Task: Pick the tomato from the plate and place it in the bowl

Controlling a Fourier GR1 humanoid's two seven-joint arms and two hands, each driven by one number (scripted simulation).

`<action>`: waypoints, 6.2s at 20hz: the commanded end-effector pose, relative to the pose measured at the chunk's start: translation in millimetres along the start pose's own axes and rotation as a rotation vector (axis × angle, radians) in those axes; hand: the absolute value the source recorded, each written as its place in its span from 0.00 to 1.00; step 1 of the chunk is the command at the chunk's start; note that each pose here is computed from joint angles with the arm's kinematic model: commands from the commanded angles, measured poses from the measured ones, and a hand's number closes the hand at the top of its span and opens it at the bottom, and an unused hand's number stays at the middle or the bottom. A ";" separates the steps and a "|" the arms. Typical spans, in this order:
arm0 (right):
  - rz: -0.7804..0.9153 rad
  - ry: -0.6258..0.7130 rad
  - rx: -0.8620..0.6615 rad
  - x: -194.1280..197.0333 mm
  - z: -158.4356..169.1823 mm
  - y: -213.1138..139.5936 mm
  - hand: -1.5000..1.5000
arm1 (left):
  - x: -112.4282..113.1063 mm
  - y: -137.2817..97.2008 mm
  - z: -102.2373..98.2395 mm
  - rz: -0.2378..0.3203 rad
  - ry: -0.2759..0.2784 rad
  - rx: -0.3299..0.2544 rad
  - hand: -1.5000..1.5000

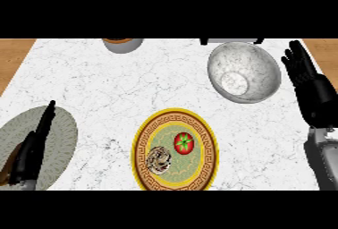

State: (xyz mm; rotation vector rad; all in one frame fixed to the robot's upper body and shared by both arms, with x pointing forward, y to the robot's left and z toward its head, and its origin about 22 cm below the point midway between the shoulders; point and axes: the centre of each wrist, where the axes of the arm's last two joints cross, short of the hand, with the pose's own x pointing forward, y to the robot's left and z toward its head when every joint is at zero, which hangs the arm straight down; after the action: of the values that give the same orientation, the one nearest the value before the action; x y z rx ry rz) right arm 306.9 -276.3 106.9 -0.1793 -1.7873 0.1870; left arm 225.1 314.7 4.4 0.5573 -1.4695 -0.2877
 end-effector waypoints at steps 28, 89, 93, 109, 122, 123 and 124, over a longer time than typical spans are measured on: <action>0.379 -0.312 0.996 -4.9 -60.8 48.9 0.00 | 94.3 -11.6 -51.6 0.191 -0.131 -0.019 0.50; 0.796 0.001 0.935 -66.4 -12.3 207.2 1.00 | 94.5 -26.5 -54.2 0.201 -0.147 -0.027 0.50; 0.832 0.211 0.632 -56.8 -33.7 193.7 1.00 | 102.9 -23.8 -58.3 0.208 -0.157 -0.043 0.50; 0.673 0.277 -0.320 89.1 -74.6 256.1 1.00 | 118.9 -32.2 -70.0 0.218 -0.174 -0.075 0.50; 0.585 0.257 -0.602 66.5 -96.9 237.5 1.00 | 90.1 -20.9 -55.4 0.203 -0.151 -0.015 0.50; 0.626 0.260 -0.630 46.1 -104.0 227.2 1.00 | 100.0 -22.6 -57.3 0.209 -0.147 -0.018 0.50; 0.626 0.258 -0.646 47.7 -107.5 215.3 1.00 | 95.2 -12.4 -61.1 0.203 -0.147 -0.013 0.50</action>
State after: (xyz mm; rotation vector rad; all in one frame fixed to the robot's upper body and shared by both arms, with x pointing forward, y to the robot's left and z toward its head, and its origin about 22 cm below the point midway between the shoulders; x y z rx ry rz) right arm 393.4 -30.6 138.1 -1.1487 -1.5008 0.2024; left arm 295.6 259.0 75.6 0.3713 -1.6539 -0.1875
